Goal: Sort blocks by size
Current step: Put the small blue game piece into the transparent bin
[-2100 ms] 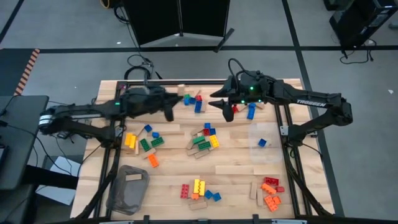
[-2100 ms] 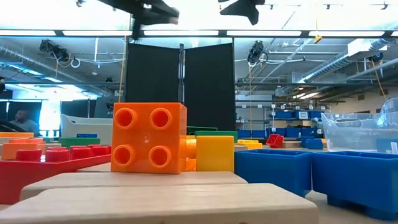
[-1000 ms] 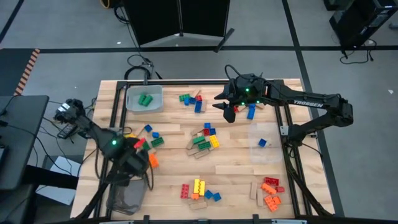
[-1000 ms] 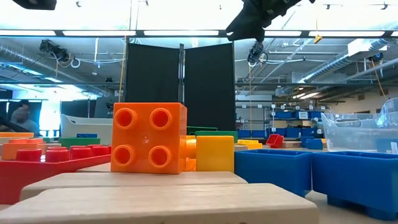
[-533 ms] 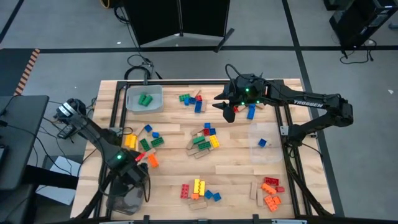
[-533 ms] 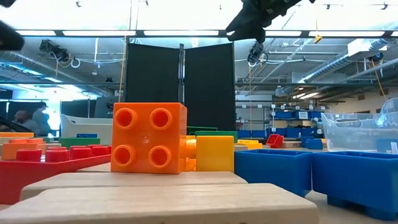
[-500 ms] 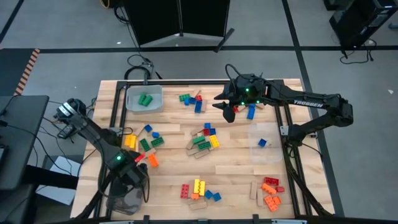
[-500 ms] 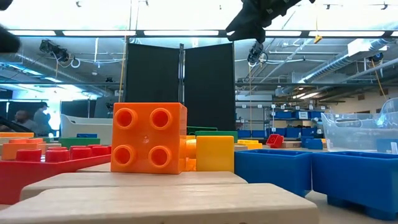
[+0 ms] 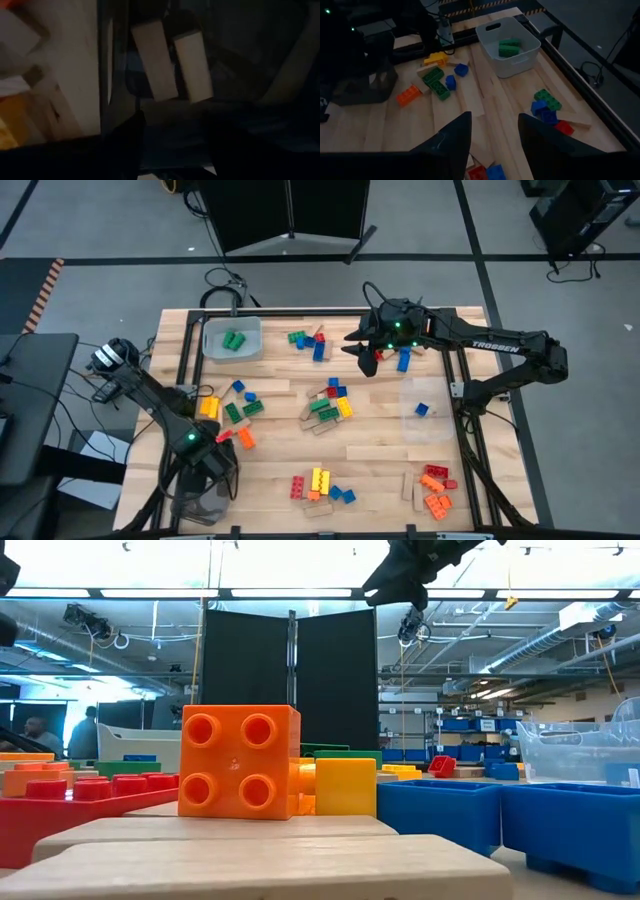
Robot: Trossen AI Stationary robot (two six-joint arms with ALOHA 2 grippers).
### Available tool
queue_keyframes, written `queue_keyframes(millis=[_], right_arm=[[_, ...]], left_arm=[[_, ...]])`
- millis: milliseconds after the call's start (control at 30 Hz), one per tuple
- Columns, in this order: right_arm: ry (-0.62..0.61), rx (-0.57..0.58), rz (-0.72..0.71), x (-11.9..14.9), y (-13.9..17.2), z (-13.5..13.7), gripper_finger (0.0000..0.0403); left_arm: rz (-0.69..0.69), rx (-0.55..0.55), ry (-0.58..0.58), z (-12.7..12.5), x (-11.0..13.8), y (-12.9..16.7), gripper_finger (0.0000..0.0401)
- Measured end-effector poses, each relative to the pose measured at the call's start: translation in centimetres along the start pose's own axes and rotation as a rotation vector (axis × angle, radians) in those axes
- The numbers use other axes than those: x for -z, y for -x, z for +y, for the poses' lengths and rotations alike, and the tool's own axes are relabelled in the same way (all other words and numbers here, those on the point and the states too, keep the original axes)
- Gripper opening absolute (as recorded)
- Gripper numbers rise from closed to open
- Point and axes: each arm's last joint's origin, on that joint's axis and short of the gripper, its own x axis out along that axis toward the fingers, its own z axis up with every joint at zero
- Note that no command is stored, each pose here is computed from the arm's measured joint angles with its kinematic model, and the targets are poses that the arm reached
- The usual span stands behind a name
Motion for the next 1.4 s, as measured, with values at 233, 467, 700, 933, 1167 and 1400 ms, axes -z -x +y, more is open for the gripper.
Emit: queue_keyframes(millis=[233, 467, 700, 933, 1167, 1400], right_arm=[[-0.008, 0.009, 0.083, 0.8, 0.0, -0.1, 0.0177], [0.031, -0.002, 0.139, 1.4, 0.0, 0.4, 0.0180], [0.230, -0.045, 0.144, 1.9, -0.1, 3.2, 0.0198], [0.289, -0.002, 0.136, 2.6, 0.2, 6.5, 0.0235], [0.185, -0.003, 0.155, 3.7, 0.8, 9.3, 0.0271], [0.110, -0.032, 0.153, 5.1, 1.1, 13.3, 0.0281]], left_arm=[[-0.080, -0.016, 0.054, -0.9, -0.4, 2.9, 0.0202], [-0.238, -0.118, 0.075, -1.5, -0.4, 6.9, 0.0201], [-0.496, -0.181, 0.042, -2.2, -1.7, 8.4, 0.0201], [-0.722, -0.281, 0.095, -2.3, -2.7, 9.0, 0.0202], [-0.729, -0.356, 0.055, -2.1, -2.6, 9.0, 0.0202], [-0.718, -0.378, 0.002, -2.1, -2.5, 9.0, 0.0202]])
